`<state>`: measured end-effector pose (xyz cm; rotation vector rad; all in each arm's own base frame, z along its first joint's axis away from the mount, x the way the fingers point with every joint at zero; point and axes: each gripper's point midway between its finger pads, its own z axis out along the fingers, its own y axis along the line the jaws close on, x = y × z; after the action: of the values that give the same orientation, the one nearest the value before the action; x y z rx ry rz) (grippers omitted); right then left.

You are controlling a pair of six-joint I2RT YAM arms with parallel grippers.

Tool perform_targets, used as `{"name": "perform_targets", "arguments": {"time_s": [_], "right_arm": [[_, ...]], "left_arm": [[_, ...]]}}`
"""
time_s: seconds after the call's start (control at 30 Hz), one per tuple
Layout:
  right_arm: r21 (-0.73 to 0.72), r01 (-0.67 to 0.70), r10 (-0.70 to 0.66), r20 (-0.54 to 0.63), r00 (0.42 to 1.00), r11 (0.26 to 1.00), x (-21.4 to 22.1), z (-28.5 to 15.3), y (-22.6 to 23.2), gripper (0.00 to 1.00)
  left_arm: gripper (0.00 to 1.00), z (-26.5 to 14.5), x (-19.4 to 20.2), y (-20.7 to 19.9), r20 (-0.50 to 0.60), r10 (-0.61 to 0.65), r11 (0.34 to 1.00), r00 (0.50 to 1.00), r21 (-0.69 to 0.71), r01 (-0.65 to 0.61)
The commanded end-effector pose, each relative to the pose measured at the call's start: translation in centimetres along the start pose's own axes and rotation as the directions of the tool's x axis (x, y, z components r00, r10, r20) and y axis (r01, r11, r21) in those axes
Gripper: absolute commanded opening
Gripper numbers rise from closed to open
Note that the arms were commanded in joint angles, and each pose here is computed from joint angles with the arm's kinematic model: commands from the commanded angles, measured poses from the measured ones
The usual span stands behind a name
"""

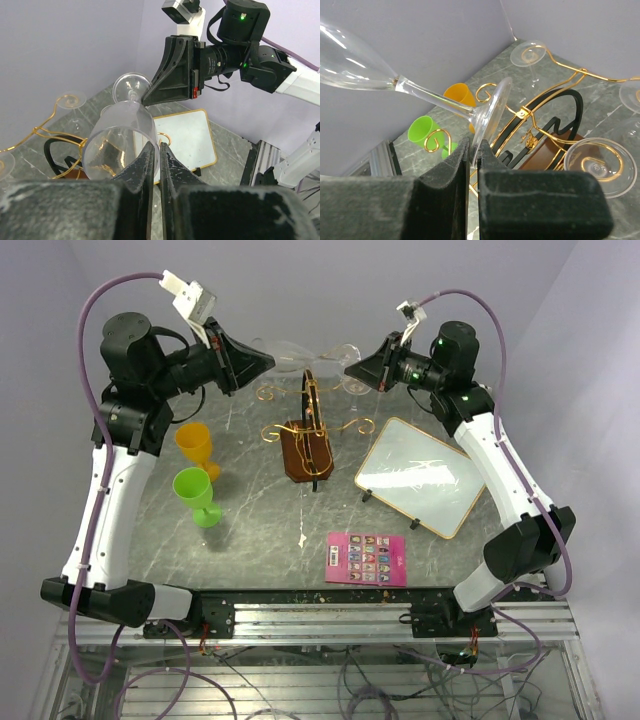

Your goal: Place the wine glass upside down on the wine glass rack

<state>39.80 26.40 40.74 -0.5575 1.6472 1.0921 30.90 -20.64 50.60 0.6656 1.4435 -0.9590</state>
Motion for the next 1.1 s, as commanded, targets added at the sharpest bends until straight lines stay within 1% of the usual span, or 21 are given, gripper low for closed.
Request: {"name": "perform_targets", "arguments": {"time_s": [0.0,0.13,0.17,0.2,0.23,0.27,0.4,0.5,0.6,0.73,0.83,0.9,1.07], "right_arm": [[0.024,0.068,-0.069,0.041,0.997,0.997,-1.8,-0.8,0.6,0.0],[0.078,0.076,-0.08,0.057,0.995,0.994,-2.3,-1.8,-0.4,0.0],[0.094,0.077,-0.083,0.063,0.995,0.993,-2.5,-2.1,-0.7,0.0],[0.109,0.08,-0.088,0.071,0.994,0.991,-2.8,-2.5,-1.0,0.0],[0.127,0.085,-0.095,0.075,0.993,0.988,-3.0,-2.9,-1.3,0.0],[0.151,0.097,-0.11,0.082,0.991,0.984,-3.3,-3.4,-1.7,0.0],[0.242,0.179,-0.204,0.085,0.975,0.954,-4.6,-5.1,-2.6,0.0],[0.308,0.277,-0.31,0.063,0.949,0.91,-5.9,-6.3,-3.1,0.0],[0.354,0.368,-0.406,0.037,0.913,0.86,-7.0,-7.2,-3.2,0.0],[0.365,0.437,-0.474,0.016,0.88,0.822,-8.1,-7.4,-3.0,0.0],[0.37,0.483,-0.52,-0.001,0.854,0.793,-8.7,-7.1,-2.6,0.0],[0.368,0.525,-0.56,-0.015,0.828,0.767,-9.0,-6.3,-1.7,0.0],[0.332,0.613,-0.631,-0.065,0.773,0.717,-8.2,-3.3,0.1,0.0]], "left_arm": [[0.2,-0.5,-1.1,-0.4,0.046,0.04,0.999,0.998,-0.006,-0.04],[0.36,-0.8,-0.6,-0.7,0.045,0.039,0.999,0.998,0.0,-0.039],[0.44,-0.9,-0.4,-0.7,0.042,0.039,0.999,0.998,-0.001,-0.039],[0.48,-1.1,-0.3,-0.8,0.039,0.041,0.999,0.998,-0.003,-0.041],[0.54,-1.3,-0.2,-0.9,0.036,0.046,0.999,0.998,-0.008,-0.046],[0.58,-1.5,0.1,-0.9,0.027,0.052,0.999,0.998,-0.015,-0.052],[0.73,-2.6,0.6,-0.8,0.001,0.1,0.994,0.995,-0.054,-0.1],[0.86,-3.9,0.8,-0.5,-0.028,0.155,0.982,0.988,-0.107,-0.157],[0.9,-5.4,0.9,0.8,-0.062,0.194,0.957,0.979,-0.206,-0.203],[0.95,-7.5,0.4,3.5,-0.08,0.203,0.899,0.976,-0.38,-0.218],[1.0,-9.1,-0.1,5.6,-0.066,0.177,0.843,0.982,-0.504,-0.186],[0.99,-10.3,-0.6,7.0,-0.046,0.158,0.799,0.986,-0.581,-0.155],[0.99,-12.8,-1.5,10.5,-0.011,0.123,0.691,0.992,-0.716,-0.093]]}}
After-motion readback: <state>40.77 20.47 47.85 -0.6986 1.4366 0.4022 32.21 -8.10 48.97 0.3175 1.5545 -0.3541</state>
